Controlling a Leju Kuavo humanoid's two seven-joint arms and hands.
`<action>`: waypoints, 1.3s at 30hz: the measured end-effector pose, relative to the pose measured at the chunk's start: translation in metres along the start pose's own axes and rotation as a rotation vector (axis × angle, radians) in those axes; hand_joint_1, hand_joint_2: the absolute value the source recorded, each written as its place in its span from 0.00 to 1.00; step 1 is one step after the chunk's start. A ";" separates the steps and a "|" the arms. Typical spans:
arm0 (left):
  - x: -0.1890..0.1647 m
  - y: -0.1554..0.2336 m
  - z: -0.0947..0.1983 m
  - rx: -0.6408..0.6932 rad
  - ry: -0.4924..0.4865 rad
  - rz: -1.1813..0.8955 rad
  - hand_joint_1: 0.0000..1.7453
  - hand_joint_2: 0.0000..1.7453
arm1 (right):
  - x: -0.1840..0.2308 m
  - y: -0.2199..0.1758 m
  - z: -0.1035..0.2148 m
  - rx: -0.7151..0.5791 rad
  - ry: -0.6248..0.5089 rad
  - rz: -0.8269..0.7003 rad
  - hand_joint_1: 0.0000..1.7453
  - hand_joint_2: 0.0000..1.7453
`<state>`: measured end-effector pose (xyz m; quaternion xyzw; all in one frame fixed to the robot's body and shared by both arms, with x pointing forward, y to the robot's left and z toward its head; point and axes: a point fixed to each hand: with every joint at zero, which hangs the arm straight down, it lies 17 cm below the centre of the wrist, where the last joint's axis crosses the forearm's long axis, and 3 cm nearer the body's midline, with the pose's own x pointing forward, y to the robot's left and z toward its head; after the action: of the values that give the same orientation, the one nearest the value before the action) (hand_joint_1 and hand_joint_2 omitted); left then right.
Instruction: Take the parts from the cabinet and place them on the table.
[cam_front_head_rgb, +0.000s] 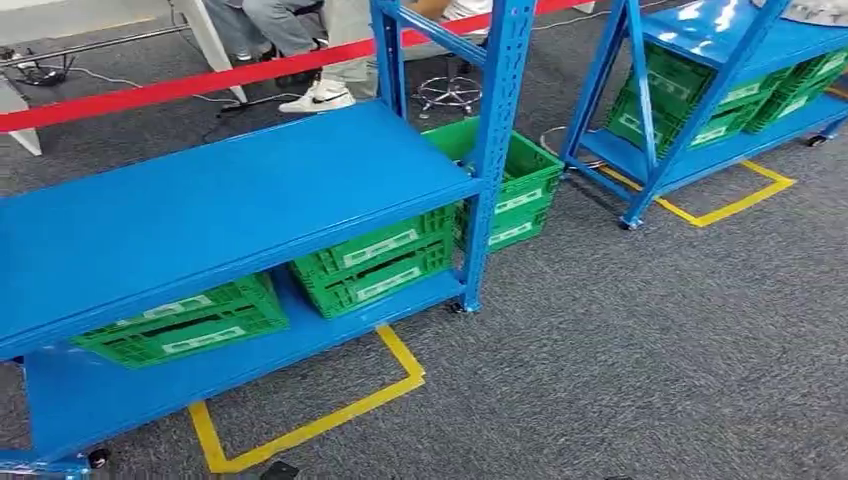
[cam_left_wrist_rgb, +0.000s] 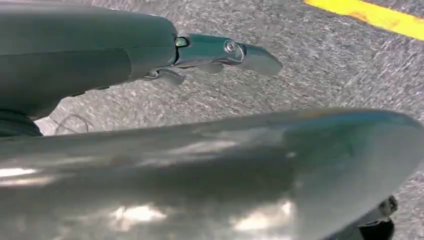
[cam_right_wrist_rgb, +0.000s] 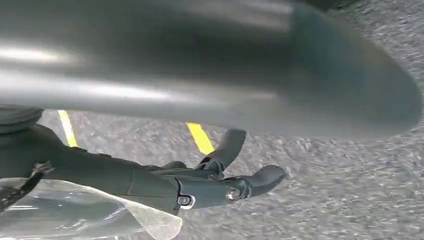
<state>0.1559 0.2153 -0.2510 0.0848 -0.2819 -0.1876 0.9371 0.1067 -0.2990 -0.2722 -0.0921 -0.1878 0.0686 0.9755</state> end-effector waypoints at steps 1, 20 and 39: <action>-0.002 -0.001 0.001 -0.001 0.004 0.001 0.00 0.00 | 0.000 0.000 0.000 0.000 0.000 0.000 0.00 0.00; -0.006 0.001 0.001 0.004 0.010 0.005 0.00 0.00 | 0.006 0.000 -0.001 0.001 -0.012 0.005 0.00 0.00; -0.004 0.001 0.001 0.006 0.008 0.015 0.00 0.00 | -0.005 0.002 0.001 0.002 0.003 0.001 0.00 0.00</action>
<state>0.1530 0.2176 -0.2519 0.0861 -0.2794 -0.1793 0.9393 0.1016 -0.2977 -0.2730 -0.0913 -0.1861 0.0691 0.9758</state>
